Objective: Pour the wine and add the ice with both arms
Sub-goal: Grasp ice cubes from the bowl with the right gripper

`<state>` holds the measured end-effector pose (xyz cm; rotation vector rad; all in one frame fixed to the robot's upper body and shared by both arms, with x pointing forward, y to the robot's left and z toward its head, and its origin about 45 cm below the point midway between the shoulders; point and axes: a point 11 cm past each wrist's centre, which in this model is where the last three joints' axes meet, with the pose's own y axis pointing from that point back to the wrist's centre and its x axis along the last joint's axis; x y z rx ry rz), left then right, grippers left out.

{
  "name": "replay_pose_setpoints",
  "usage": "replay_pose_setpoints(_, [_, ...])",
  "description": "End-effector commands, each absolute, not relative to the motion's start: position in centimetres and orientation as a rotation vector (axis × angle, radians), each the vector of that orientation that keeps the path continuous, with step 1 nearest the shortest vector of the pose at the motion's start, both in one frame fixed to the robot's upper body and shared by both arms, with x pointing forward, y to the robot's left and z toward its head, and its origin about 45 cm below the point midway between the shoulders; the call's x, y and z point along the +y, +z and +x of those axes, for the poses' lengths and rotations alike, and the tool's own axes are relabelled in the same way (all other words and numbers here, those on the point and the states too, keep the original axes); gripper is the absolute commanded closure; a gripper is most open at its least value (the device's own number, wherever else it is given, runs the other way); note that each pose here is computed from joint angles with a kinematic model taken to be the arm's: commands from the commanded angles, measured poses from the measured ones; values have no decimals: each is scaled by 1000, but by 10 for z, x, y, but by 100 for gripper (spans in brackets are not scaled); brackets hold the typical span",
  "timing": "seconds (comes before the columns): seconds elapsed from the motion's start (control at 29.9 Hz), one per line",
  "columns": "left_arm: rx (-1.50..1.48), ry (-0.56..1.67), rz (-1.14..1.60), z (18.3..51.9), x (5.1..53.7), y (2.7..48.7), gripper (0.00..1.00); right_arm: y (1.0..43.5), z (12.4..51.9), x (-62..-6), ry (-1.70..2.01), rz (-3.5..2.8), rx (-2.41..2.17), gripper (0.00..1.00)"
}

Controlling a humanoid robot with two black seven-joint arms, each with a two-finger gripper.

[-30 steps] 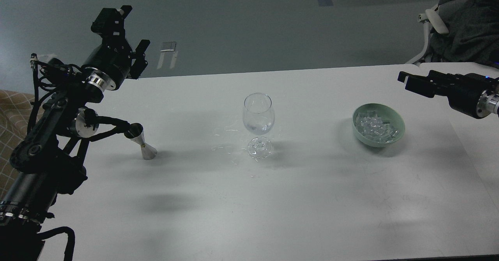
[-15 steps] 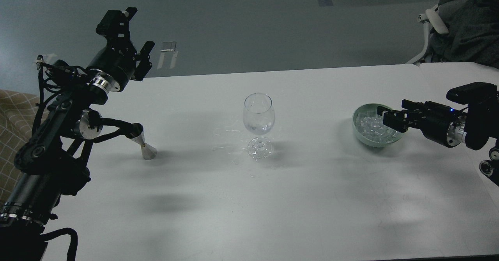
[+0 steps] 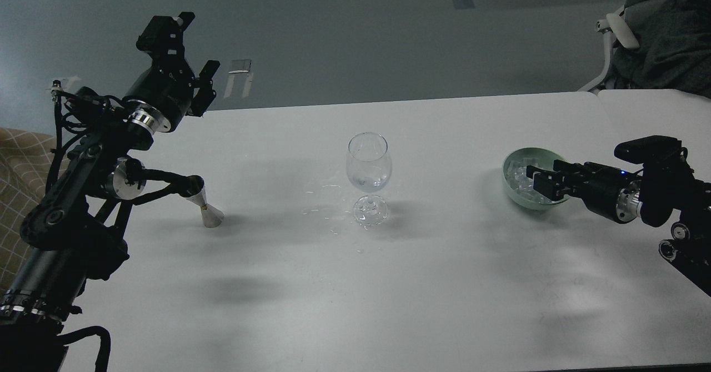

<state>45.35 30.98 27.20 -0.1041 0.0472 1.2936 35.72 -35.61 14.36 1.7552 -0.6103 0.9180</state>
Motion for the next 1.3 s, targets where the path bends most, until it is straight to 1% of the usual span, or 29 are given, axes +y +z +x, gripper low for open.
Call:
replay_pose_setpoints(0.0, [48,1294,-104,453,310,271,2,139,357,-355,905,1757,-613,37])
replay_pose_setpoints(0.07, [49,1295,-104,453,311,271,2,139,358,-355,903,1756,-614,38])
replay_pose_setpoints(0.27, [48,1296,-105,453,311,271,2,136,357,-356,894,1754,-616,48])
replay_pose_setpoints(0.33, [49,1297,-105,453,311,271,2,135,358,-355,891,1757,-617,49])
replay_pose_setpoints(0.37, [49,1297,-105,453,311,271,2,134,358,-354,891,1760,-617,52])
replay_pose_setpoints(0.5, [48,1299,-106,453,312,271,2,132,358,-353,887,1757,-616,53])
replay_pose_setpoints(0.6, [49,1300,-106,453,313,271,2,131,359,-353,886,1755,-619,58])
replay_pose_setpoints(0.67, [49,1301,-107,453,313,271,2,131,359,-353,886,1755,-619,63])
replay_pose_setpoints(0.7, [49,1301,-107,453,313,271,2,131,359,-353,886,1755,-619,63])
replay_pose_setpoints(0.73, [48,1301,-108,453,313,271,2,131,358,-353,885,1755,-618,69])
replay_pose_setpoints(0.77, [48,1302,-107,453,313,271,2,131,358,-352,885,1755,-619,77])
replay_pose_setpoints(0.8, [48,1302,-109,453,313,272,2,131,358,-352,885,1755,-619,82])
replay_pose_setpoints(0.83, [49,1301,-107,453,313,271,2,132,359,-352,888,1755,-619,93])
replay_pose_setpoints(0.87, [49,1302,-108,453,313,271,2,132,359,-352,888,1755,-619,99])
replay_pose_setpoints(0.9, [49,1302,-108,453,313,271,2,134,360,-351,893,1756,-622,100])
replay_pose_setpoints(1.07, [48,1302,-109,453,313,272,2,147,363,-358,922,1739,-633,100])
replay_pose_setpoints(1.17, [47,1301,-110,453,313,273,2,171,366,-365,976,1719,-647,100])
replay_pose_setpoints(1.24, [47,1301,-110,453,313,273,2,198,368,-368,1036,1702,-658,100])
replay_pose_setpoints(1.27, [46,1300,-111,453,313,273,2,219,371,-374,1077,1677,-668,100])
